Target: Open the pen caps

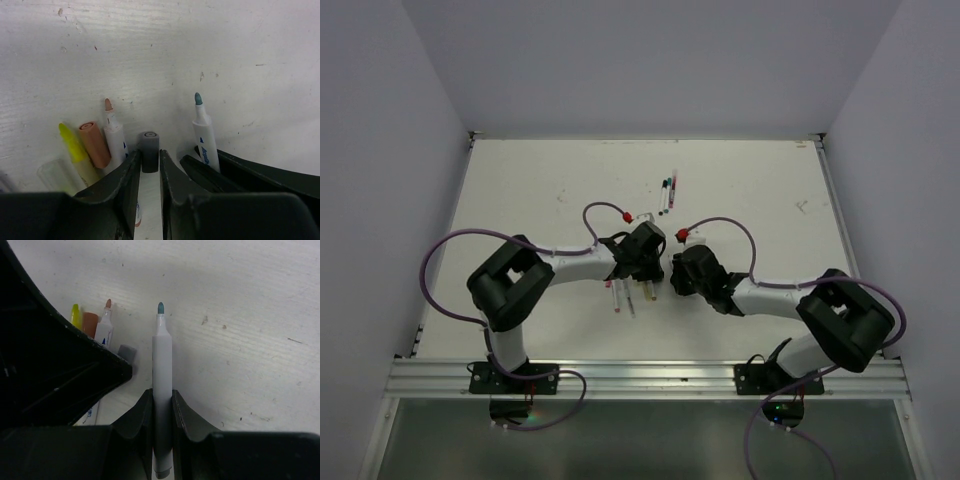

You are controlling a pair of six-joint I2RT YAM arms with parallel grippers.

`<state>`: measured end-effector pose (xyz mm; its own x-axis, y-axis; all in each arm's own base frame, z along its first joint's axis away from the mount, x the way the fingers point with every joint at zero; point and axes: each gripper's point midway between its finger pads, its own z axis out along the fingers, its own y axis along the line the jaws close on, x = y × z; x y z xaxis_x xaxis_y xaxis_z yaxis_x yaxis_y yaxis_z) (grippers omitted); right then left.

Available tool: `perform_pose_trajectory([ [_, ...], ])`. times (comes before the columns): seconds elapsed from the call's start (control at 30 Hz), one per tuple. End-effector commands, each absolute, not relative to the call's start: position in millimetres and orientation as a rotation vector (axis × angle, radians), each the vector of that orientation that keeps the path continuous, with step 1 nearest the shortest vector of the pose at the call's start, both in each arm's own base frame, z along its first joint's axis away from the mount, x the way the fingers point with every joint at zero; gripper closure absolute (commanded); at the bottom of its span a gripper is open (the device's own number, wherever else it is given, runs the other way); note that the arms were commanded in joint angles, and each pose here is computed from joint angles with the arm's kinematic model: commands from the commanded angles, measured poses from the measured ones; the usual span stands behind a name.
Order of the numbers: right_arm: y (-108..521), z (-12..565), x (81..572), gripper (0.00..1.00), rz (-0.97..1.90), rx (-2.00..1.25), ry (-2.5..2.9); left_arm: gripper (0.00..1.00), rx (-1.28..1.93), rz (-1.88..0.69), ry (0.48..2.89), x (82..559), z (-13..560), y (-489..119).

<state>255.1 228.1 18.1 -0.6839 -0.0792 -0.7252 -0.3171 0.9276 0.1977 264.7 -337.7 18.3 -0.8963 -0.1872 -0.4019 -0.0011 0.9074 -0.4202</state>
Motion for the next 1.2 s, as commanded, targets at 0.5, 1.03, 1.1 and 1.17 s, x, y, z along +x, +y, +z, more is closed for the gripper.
perform_pose_trajectory([
  [0.5,248,20,261,0.82,0.494,-0.242,2.31,0.6,-0.188,-0.579,2.451,277,89,-320],
  [1.03,244,64,272,0.58,0.469,-0.131,2.274,0.07,-0.215,-0.43,2.269,285,150,-247],
  [1.1,239,86,283,0.54,0.421,-0.111,2.219,0.0,-0.248,-0.399,2.258,289,149,-227],
  [1.17,231,104,292,0.46,0.384,-0.081,2.185,0.0,-0.269,-0.369,2.243,295,148,-207],
])
